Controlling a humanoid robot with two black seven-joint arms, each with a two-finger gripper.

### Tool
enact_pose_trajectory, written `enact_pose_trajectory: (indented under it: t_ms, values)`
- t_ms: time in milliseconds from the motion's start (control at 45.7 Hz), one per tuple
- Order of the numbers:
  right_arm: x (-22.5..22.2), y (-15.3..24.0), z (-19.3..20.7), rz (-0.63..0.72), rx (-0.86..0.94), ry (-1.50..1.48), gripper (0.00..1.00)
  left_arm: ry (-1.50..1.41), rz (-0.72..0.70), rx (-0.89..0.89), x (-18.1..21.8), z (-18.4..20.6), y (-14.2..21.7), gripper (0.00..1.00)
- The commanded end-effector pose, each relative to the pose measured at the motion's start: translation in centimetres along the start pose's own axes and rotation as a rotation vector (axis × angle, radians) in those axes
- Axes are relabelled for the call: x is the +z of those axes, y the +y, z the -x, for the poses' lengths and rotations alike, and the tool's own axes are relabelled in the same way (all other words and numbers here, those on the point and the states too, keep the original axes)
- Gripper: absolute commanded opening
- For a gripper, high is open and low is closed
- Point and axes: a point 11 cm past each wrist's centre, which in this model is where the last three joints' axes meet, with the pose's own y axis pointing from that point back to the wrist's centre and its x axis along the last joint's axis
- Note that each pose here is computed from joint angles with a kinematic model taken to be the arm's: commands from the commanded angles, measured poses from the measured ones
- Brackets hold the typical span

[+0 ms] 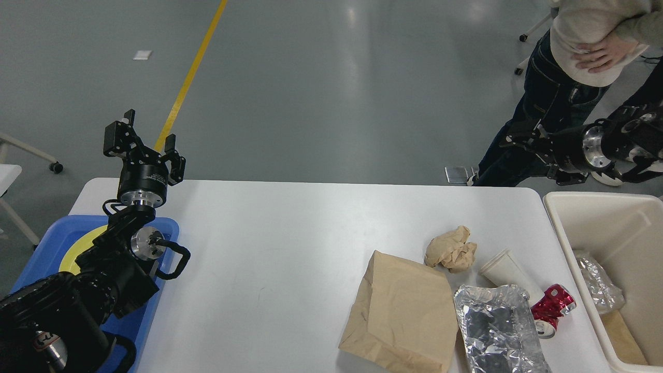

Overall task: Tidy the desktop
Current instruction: 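Lift the right gripper and swing it over the brown paper bag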

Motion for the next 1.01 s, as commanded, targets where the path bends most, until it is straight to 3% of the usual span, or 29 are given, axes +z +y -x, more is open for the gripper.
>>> enact_pose_trajectory:
  t_ms: [0,109,306,525,985]
  values:
    - [-1.2,-1.2,1.6,0.075,-0.07,0.112,1.0,0.0,0.0,-0.001,0.0,0.0,0.0,0.96]
    - [-2.9,-1.2,2.3,0.089,-0.119,0.171,1.0,0.0,0.0,-0.001,0.0,0.0,0.0,0.96]
    - [-4.7,0.8,5.3,0.146,-0.371,0.247,1.0,0.0,-0.001,0.0,0.0,0.0,0.0,0.96]
    - [-8.1,3.4,5.2,0.196,-0.41,0.356,1.0,0.0,0.0,-0.001,0.0,0.0,0.0,0.96]
    - [-17.7,3.4,11.4,0.168,-0.514,0.627,1.0,0.0,0.0,-0.001,0.0,0.0,0.0,0.96]
